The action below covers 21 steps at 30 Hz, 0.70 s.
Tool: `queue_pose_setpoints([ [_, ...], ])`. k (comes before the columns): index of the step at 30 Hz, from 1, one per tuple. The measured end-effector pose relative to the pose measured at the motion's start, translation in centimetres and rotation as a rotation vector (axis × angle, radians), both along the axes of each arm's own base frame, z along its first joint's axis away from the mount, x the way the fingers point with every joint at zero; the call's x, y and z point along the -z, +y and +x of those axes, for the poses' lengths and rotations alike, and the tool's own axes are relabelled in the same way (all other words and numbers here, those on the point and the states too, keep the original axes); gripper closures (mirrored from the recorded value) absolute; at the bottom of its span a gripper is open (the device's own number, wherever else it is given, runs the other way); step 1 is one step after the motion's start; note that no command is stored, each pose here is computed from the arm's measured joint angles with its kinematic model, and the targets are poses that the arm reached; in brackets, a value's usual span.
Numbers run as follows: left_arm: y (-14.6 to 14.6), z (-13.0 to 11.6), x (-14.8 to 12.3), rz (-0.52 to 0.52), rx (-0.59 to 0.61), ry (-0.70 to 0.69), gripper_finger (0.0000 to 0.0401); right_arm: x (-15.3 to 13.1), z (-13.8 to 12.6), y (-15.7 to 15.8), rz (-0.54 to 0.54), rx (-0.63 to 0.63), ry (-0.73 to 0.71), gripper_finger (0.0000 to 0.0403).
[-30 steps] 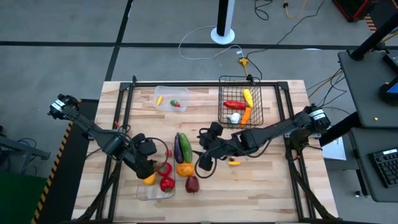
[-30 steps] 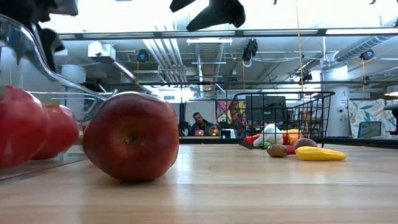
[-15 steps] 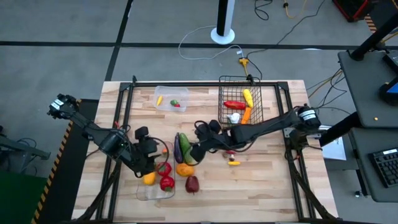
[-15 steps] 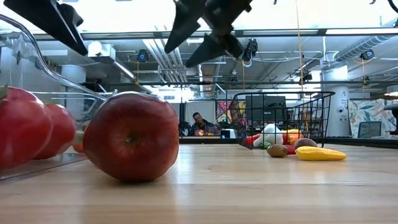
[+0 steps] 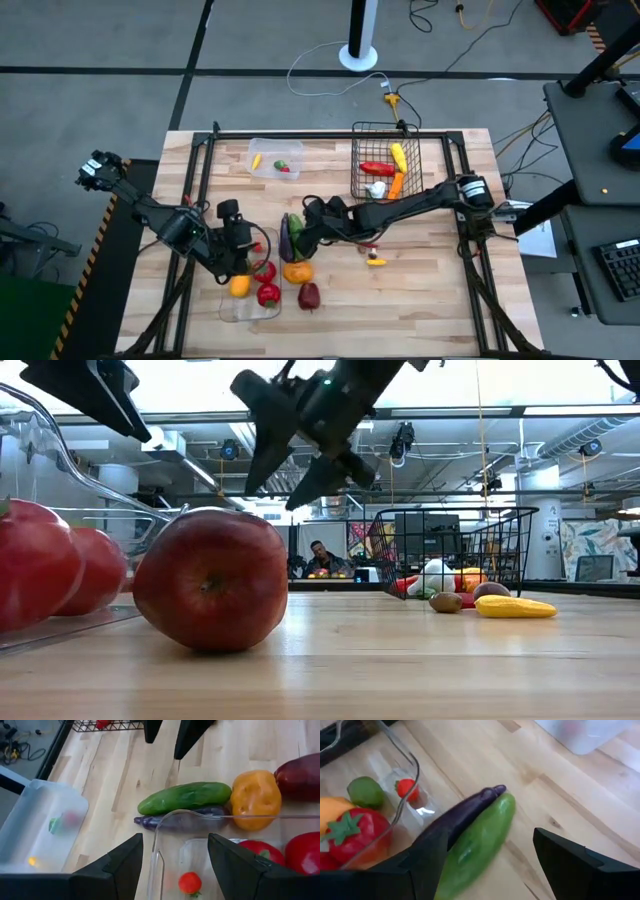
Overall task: Sort produce into baskets
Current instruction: Put the cucumber into the wire basket
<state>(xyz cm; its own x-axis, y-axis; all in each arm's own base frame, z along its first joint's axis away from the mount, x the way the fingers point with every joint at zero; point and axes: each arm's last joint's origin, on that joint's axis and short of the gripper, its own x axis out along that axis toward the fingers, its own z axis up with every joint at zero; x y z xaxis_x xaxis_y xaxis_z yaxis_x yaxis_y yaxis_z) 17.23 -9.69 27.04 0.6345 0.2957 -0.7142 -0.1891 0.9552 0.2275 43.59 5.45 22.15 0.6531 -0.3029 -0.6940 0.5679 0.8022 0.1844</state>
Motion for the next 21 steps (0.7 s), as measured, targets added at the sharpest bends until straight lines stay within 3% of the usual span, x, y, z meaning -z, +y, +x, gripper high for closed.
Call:
queue_pose_setpoints([
  [10, 0.3, 0.1, -0.1, 0.085, 0.026, 0.003, 0.0196, 3.9, 2.5, 0.4, 0.022, 0.023, 0.052, 0.0082],
  [21, 0.3, 0.1, -0.1, 0.088, 0.024, 0.0, 0.0196, 5.8, 4.4, 0.5, 0.031, 0.024, 0.094, 0.009],
])
